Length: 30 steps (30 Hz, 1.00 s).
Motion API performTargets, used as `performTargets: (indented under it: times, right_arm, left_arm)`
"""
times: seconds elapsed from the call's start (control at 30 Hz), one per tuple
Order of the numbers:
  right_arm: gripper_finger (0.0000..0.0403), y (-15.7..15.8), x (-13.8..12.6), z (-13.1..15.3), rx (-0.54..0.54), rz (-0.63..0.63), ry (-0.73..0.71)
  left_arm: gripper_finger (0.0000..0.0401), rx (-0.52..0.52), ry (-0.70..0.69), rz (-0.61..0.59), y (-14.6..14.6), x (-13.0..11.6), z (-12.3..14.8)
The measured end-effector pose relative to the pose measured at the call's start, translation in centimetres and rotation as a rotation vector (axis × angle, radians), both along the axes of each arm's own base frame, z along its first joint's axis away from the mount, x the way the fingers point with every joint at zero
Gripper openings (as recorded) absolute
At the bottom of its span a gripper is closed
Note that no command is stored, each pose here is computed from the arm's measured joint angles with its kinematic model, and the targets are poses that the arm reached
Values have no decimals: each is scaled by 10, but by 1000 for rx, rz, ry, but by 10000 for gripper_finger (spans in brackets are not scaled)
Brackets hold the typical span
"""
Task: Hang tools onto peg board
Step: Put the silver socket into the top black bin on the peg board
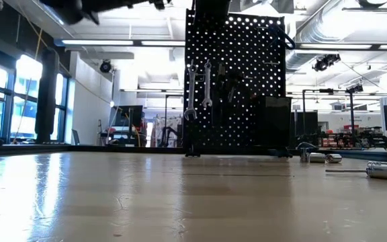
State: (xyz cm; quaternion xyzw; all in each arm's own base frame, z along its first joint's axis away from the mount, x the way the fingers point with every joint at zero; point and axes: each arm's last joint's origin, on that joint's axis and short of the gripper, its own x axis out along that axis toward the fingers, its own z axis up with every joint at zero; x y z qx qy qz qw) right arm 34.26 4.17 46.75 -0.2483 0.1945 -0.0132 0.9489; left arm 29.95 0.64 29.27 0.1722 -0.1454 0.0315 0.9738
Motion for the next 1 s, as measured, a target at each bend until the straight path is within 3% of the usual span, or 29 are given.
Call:
performTargets:
  times: [0.17, 0.53, 0.8, 1.0]
  right_arm:
    - [46, 3, 0, -7, 43, -69, 40]
    - [46, 11, 1, -6, 203, -77, 14]
    - [46, 14, 5, 4, 303, 5, -85]
    - [46, 15, 9, 4, 352, 3, -108]
  left_arm:
    - [101, 192, 19, 212, -21, 0, 6]
    - [101, 384, -40, 496, -53, -12, 21]
    - [106, 665, -13, 592, -75, -20, 25]
    - [138, 751, -33, 641, -77, -23, 29]
